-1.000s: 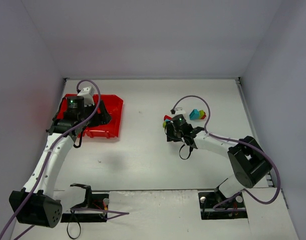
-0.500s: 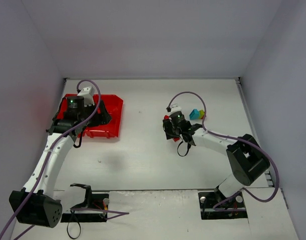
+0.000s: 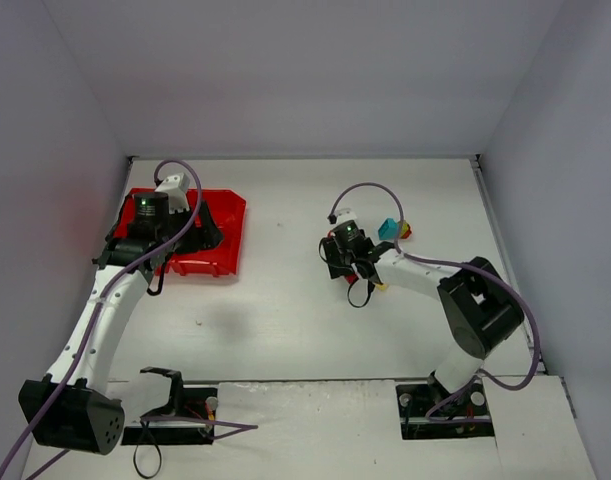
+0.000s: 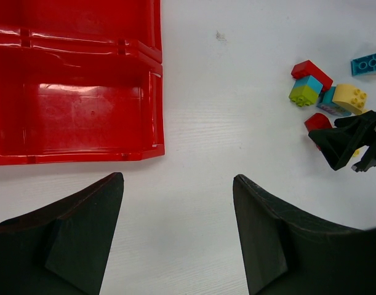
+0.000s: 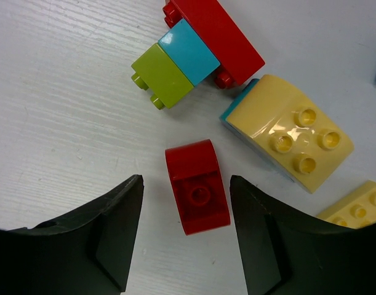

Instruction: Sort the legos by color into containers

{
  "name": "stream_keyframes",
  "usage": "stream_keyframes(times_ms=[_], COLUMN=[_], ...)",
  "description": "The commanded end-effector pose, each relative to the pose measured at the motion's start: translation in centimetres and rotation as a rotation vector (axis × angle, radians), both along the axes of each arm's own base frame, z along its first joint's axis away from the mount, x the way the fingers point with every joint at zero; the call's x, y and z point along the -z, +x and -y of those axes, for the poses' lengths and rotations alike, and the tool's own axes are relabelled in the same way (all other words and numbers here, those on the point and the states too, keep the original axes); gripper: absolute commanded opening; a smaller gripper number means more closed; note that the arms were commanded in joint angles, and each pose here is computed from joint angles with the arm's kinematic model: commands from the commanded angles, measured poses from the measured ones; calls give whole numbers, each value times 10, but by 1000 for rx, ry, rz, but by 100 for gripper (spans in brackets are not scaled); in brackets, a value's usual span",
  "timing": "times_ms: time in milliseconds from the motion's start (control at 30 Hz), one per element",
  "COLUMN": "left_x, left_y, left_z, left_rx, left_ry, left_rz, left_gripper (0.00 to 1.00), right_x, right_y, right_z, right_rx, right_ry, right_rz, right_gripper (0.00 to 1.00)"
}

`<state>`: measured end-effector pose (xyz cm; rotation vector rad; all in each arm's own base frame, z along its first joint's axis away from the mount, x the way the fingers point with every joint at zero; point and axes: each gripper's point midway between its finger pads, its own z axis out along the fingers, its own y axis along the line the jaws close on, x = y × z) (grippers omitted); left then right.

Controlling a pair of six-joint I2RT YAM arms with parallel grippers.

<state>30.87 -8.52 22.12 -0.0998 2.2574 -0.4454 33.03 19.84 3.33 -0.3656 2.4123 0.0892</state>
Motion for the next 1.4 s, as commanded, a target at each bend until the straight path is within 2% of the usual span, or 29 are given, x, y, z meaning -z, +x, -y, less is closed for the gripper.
stream_keyframes(times_ms=[0,233,400,500,533,633,833,867,1067,1367], left_x=[-17,-16,-17,-18,-19,-22,-26,-28,-43,-49], left_y=[10,10,9,8,8,2,-28,-32,-58,-60], left_z=[2,2,3,6,8,26,75,82,140,199], left_rx=[18,18,22,35,41,110,281,303,468,595], left_ry=[-5,-4,-7,-19,-31,-72,-222,-239,-329,-379], left_rz=[73,70,72,74,77,77,-2,-7,-21,-28], left_gripper=[66,66,66,66,66,66,66,66,70,70], right_x=[-9,-3,0,-1,-3,-16,-81,-103,-163,-202], right_y=[13,11,8,6,5,3,-7,-15,-51,-84], right_z=[-4,-1,-4,-7,-10,-19,-52,-60,-79,-96], right_rx=[24,42,32,15,-4,-47,-211,-265,-450,-608], right_ry=[14,15,36,42,37,44,136,162,304,357], right_rz=[13,-31,-54,-55,-45,-5,237,304,536,634], right_gripper=[55,53,45,27,14,0,0,0,0,2])
